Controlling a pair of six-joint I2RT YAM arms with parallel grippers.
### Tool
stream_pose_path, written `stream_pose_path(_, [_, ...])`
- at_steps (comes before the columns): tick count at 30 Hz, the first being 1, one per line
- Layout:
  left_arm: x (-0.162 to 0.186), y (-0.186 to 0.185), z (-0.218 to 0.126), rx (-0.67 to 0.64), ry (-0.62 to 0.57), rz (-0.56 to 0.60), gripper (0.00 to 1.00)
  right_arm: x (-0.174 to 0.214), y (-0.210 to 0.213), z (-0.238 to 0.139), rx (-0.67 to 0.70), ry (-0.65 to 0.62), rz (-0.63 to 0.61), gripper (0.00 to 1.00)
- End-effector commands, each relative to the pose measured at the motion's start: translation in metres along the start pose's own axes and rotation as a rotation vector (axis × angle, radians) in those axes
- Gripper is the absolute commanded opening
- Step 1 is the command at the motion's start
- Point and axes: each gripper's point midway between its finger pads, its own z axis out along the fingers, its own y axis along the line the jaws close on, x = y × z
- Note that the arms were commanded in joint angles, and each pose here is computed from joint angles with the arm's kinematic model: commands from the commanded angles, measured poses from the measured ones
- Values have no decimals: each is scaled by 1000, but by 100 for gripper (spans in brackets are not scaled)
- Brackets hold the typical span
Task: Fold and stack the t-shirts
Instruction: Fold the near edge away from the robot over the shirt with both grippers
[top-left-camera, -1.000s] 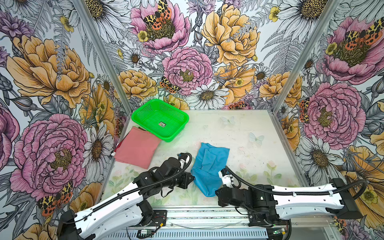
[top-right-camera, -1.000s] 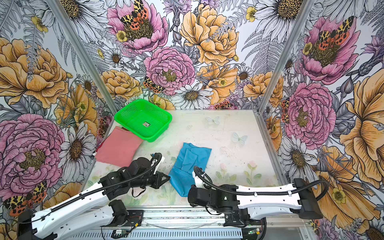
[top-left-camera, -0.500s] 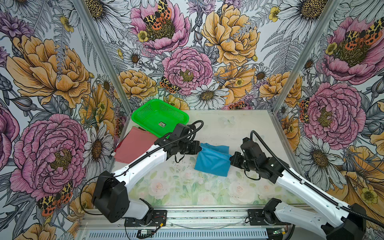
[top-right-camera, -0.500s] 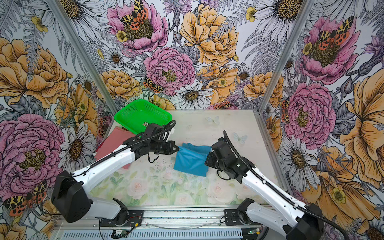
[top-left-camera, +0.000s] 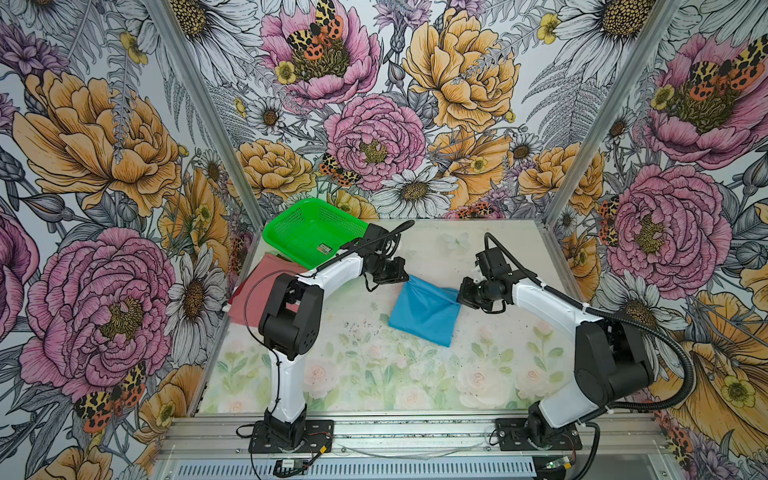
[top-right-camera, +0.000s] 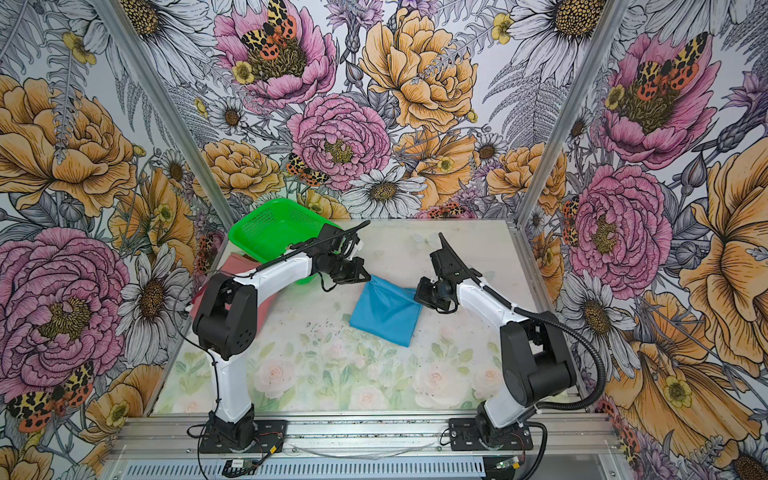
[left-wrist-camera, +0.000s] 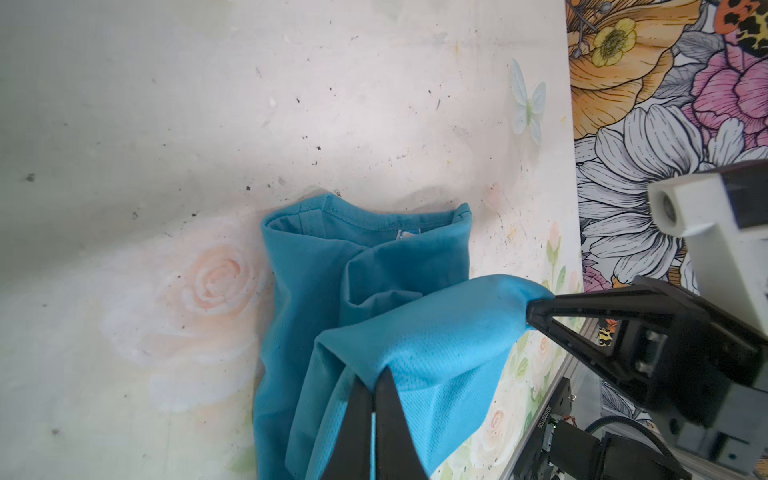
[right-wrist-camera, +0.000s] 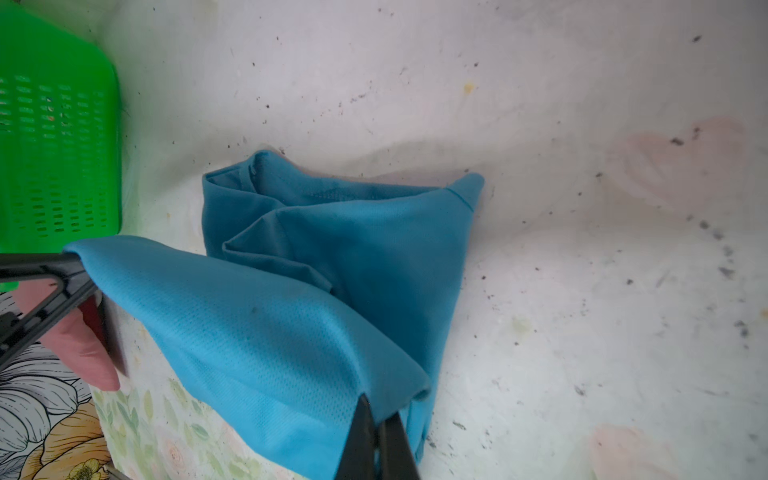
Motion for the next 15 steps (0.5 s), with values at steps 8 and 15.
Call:
stream_pose_path(8, [-36,-15,8,96,-27,29,0,-29,-14,6,-14,-53,51,0])
stream_pose_path(15, [-44,-21,13,128,-26,42,43,-42,-28,-11,12,-172,74,13])
